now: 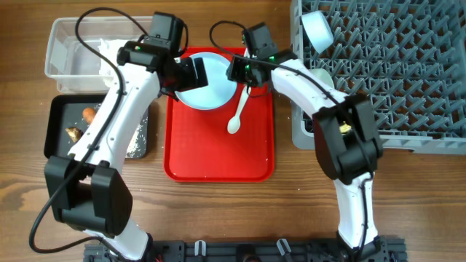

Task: Sort waste into correct bins and load items into the dishwasher rack
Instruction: 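Hand the blue plate from the left gripper to the right gripper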

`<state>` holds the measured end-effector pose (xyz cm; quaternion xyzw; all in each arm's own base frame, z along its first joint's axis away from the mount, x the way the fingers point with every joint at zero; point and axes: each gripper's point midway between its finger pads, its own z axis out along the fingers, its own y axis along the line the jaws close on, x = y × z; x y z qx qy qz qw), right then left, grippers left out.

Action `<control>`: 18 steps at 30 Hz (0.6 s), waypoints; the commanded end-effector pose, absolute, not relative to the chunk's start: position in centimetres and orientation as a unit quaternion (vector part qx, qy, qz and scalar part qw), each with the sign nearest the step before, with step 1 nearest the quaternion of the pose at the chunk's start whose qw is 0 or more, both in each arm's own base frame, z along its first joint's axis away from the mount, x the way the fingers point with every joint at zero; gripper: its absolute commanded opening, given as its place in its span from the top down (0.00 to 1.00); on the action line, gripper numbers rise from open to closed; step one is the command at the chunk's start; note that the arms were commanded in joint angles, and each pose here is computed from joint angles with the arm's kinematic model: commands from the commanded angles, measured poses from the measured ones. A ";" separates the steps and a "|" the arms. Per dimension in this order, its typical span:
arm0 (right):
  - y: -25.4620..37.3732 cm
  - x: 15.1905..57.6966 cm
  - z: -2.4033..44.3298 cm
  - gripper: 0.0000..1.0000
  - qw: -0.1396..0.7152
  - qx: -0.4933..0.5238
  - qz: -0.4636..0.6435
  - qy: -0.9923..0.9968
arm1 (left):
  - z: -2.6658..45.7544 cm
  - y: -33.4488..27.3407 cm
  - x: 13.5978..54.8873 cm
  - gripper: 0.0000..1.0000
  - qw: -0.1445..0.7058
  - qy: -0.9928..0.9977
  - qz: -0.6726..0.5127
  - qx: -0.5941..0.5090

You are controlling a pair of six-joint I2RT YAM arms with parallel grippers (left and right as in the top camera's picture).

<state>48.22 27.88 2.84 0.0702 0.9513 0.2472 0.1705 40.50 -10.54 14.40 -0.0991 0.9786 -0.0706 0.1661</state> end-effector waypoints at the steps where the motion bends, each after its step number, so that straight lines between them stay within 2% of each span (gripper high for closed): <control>1: 28.3 48.0 0.5 0.66 0.157 0.089 0.238 0.954 | 14.8 -9.6 41.0 0.00 0.173 0.975 -0.068 -0.120; 3: 28.6 47.9 -0.1 0.71 0.154 0.088 0.237 0.955 | 14.8 -9.4 41.0 0.00 0.174 0.975 -0.067 -0.122; 6: 28.4 48.0 -0.6 0.92 0.152 0.100 0.233 0.955 | 14.8 -9.4 41.0 0.00 0.173 0.975 -0.068 -0.122; 7: 28.4 47.9 -0.7 0.96 0.152 0.100 0.233 0.955 | 14.8 -9.4 41.0 0.00 0.173 0.975 -0.068 -0.122; 14: 28.0 48.6 0.8 0.96 0.162 0.100 0.244 0.951 | 14.8 -9.4 41.0 0.00 0.174 0.975 -0.068 -0.122; 18: 24.3 50.8 7.7 0.96 0.228 0.080 0.243 0.940 | 14.8 -9.4 41.1 0.00 0.174 0.975 -0.068 -0.122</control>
